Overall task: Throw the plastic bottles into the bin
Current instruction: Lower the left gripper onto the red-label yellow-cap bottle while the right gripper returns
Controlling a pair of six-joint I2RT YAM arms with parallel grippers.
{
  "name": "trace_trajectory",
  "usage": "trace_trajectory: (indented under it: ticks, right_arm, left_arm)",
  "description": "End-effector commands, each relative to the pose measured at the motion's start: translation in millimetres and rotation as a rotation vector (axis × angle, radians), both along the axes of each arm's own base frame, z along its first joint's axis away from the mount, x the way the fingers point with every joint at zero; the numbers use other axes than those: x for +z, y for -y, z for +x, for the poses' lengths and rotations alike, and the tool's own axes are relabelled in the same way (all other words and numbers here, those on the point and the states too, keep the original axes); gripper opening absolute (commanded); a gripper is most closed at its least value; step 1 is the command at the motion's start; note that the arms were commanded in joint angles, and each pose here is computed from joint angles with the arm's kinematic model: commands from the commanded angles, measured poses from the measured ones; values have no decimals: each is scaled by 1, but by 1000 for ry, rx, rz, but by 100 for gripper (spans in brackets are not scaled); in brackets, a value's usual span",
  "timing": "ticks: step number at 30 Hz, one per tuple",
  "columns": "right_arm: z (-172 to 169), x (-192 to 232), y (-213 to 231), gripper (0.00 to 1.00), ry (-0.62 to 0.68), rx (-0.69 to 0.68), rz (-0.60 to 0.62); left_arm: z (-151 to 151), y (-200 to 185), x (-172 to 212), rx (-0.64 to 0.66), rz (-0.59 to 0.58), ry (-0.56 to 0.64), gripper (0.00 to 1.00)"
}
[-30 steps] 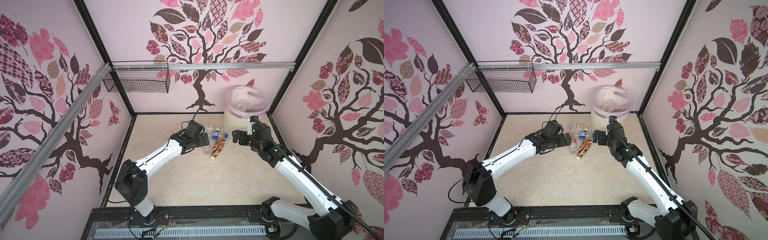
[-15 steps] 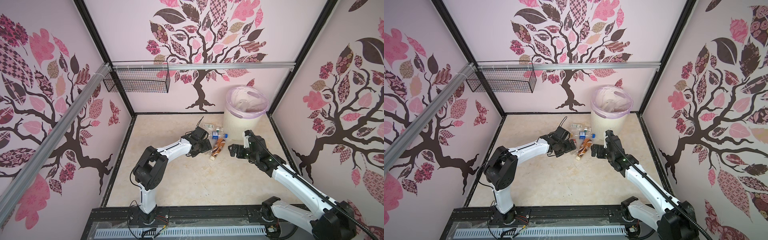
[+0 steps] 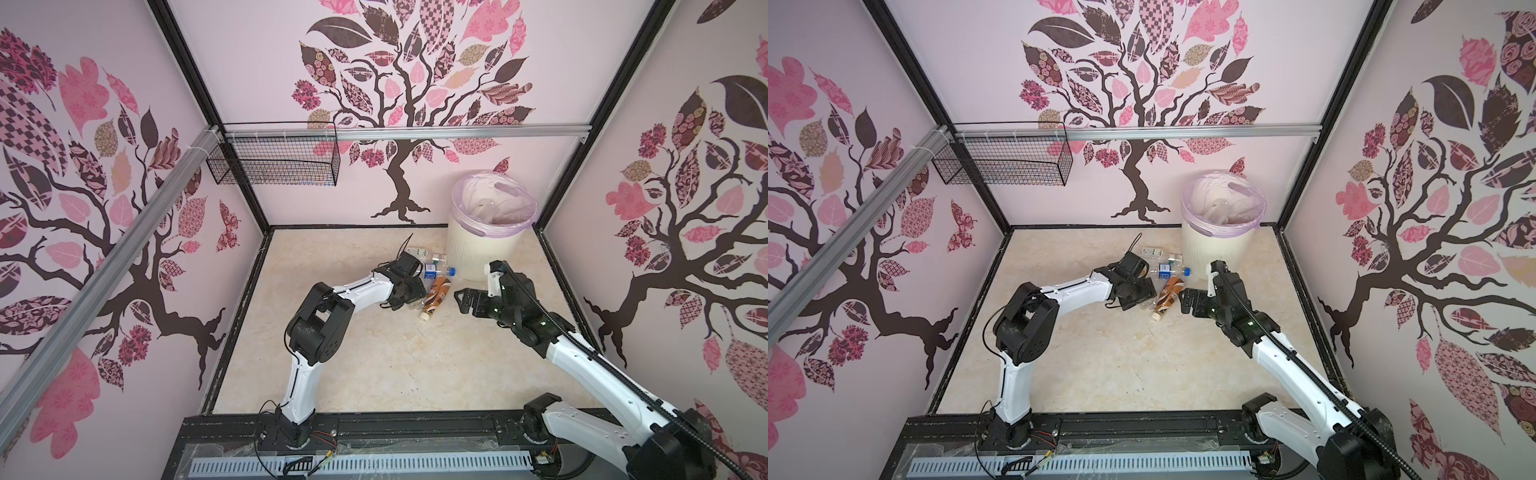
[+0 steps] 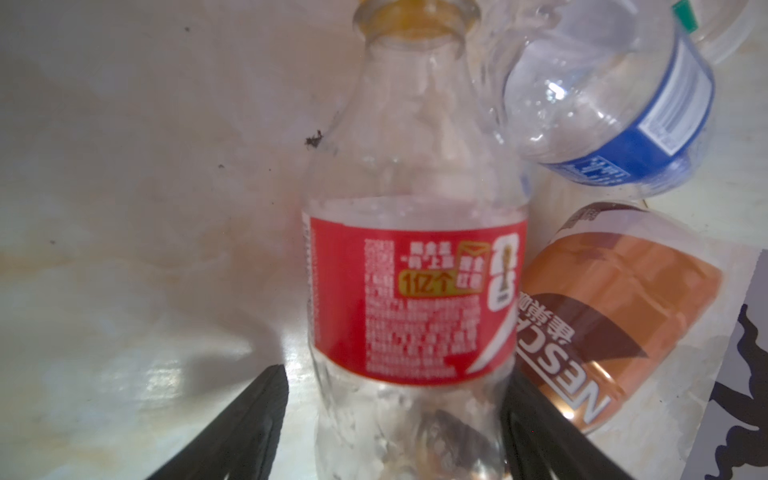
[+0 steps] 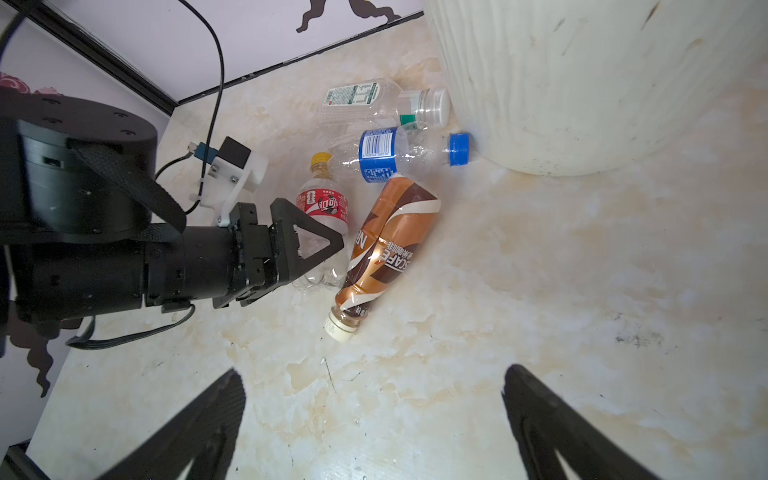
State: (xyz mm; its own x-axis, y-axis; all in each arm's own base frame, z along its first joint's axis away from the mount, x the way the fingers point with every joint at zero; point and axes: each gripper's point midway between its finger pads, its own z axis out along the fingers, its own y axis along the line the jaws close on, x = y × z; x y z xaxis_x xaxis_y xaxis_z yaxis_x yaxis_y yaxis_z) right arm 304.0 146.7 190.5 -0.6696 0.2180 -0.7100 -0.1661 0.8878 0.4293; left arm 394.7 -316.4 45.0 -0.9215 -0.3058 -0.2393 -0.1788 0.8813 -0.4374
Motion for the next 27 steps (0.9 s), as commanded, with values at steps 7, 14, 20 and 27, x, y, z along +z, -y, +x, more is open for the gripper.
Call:
trace_trajectory:
  ticks: [7,14,20,27]
  right_arm:
    - [3,8,-9,99,15,17,46]
    - [3,7,-9,100,13,17,50]
    - [4,7,-16,99,-10,25,91]
    - [10,20,-29,100,-21,49,165]
  left_arm:
    - [8,-15,-11,-4,35,9,67]
    - [-1,-29,-11,-23,44,10,58]
    - [-13,-17,6,-128,-55,68,57]
    - [-23,-10,46,-232,-138,194,56]
